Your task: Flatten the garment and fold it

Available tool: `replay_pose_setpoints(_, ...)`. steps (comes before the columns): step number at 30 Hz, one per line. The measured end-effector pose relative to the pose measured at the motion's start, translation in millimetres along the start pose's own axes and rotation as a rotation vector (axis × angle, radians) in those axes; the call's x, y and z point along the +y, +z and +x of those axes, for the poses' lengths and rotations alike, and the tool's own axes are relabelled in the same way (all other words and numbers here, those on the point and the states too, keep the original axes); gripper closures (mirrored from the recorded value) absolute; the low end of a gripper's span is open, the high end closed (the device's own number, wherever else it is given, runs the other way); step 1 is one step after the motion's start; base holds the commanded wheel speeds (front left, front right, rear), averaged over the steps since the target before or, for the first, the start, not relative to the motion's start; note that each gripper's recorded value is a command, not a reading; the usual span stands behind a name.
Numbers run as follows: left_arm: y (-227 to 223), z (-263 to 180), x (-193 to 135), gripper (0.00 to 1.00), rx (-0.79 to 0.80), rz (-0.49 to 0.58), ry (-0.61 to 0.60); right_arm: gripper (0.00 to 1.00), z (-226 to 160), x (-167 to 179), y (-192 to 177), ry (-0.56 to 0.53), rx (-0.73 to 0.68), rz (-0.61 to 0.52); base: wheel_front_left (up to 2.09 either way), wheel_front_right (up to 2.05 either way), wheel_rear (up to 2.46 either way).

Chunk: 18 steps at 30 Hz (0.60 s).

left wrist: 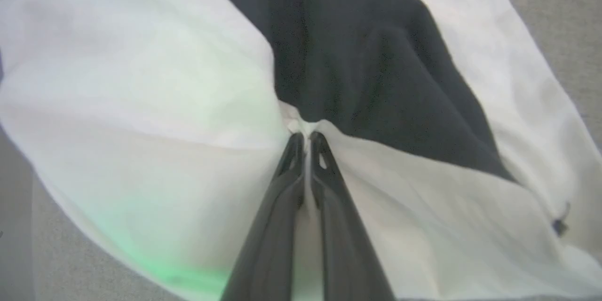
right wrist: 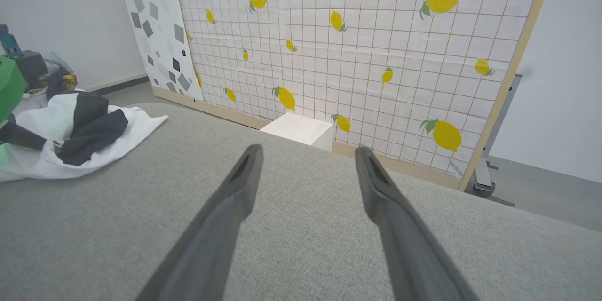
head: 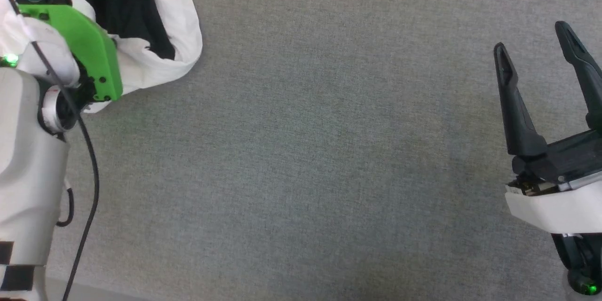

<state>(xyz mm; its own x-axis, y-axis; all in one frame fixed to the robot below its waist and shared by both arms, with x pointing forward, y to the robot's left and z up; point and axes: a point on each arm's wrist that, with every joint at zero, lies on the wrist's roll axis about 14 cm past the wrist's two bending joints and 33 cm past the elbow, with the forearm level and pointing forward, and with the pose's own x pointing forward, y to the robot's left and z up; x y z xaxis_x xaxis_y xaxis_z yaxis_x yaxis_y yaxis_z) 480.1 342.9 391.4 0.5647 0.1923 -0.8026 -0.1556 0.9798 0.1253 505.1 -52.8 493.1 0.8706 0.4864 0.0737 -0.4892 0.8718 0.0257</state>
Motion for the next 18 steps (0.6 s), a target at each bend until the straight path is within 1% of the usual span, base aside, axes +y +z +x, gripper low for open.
replay_pose_setpoints(3,15,-13,11,1.0,-0.074,0.044,0.016,0.0,-1,3,9,-0.003,-0.025,0.007,0.0,0.0,0.0)
replay_pose_setpoints(7,44,-36,24,1.0,-0.205,0.064,0.032,0.0,-3,8,20,-0.004,-0.054,0.016,0.0,0.0,0.0)
replay_pose_setpoints(10,70,-59,31,1.0,-0.318,0.132,0.054,0.0,-6,11,33,-0.013,-0.084,0.019,0.0,0.0,0.0)
replay_pose_setpoints(11,79,-67,33,1.0,-0.359,0.14,0.062,0.0,-7,11,36,-0.017,-0.093,0.019,0.0,0.0,0.0)
replay_pose_setpoints(15,113,-102,33,1.0,-0.504,0.165,0.067,0.0,-18,11,48,-0.047,-0.115,0.019,0.0,0.0,0.0)
replay_pose_setpoints(18,131,-129,29,1.0,-0.582,0.177,0.055,0.0,-30,9,53,-0.078,-0.117,0.022,0.0,0.0,0.0)
